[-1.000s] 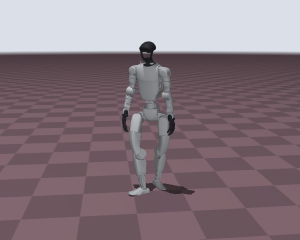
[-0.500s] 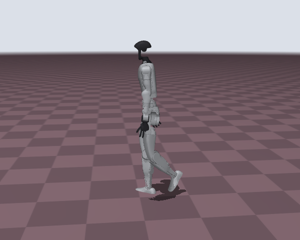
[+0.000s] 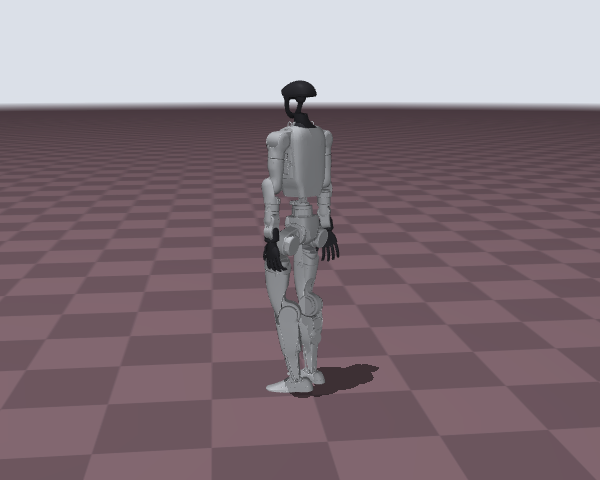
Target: In place motions
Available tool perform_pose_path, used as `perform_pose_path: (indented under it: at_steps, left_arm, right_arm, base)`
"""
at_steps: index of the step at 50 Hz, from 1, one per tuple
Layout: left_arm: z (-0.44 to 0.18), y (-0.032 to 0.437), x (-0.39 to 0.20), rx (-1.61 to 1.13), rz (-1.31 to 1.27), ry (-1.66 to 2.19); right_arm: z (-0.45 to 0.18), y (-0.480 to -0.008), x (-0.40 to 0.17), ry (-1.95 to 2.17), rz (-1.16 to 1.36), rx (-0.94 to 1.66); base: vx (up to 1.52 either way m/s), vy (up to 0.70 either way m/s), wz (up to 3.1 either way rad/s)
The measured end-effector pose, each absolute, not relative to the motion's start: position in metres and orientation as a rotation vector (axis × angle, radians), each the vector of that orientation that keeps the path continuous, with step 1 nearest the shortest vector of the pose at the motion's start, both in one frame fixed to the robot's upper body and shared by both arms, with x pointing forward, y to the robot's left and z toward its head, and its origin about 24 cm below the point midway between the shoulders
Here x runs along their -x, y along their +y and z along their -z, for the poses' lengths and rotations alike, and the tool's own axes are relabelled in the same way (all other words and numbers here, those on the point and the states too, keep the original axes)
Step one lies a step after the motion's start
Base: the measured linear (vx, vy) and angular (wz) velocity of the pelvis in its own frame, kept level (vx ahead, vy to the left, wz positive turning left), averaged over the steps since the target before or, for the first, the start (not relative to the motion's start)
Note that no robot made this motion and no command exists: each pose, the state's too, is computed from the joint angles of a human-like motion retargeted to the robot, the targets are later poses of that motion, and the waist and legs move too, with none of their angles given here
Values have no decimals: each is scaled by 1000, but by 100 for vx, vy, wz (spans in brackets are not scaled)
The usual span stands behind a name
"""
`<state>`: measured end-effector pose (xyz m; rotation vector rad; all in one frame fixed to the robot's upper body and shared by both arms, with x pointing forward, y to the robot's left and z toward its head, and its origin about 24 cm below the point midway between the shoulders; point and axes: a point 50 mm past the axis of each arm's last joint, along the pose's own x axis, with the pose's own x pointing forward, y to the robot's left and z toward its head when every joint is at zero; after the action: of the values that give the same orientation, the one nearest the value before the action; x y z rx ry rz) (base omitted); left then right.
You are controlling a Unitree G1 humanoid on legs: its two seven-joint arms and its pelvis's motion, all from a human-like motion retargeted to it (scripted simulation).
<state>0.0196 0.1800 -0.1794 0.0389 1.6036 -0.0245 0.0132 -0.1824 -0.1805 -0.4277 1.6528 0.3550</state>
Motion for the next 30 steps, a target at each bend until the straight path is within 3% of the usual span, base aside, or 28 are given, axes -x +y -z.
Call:
perform_pose_path:
  at_steps: [10,21,30]
  left_arm:
    - [178,179,-55,80,-79,1465]
    - [179,181,-42,36,-45,1513]
    - [178,190,-41,-21,-21,1522]
  right_arm:
    - [178,-198,10,1735,-289,477]
    - [180,-190,-4,1669,-326,459]
    - [181,-185,-13,1625,-344,449]
  base:
    - [9,11,-13]
    - [5,4,18]
    - [-1,0,136]
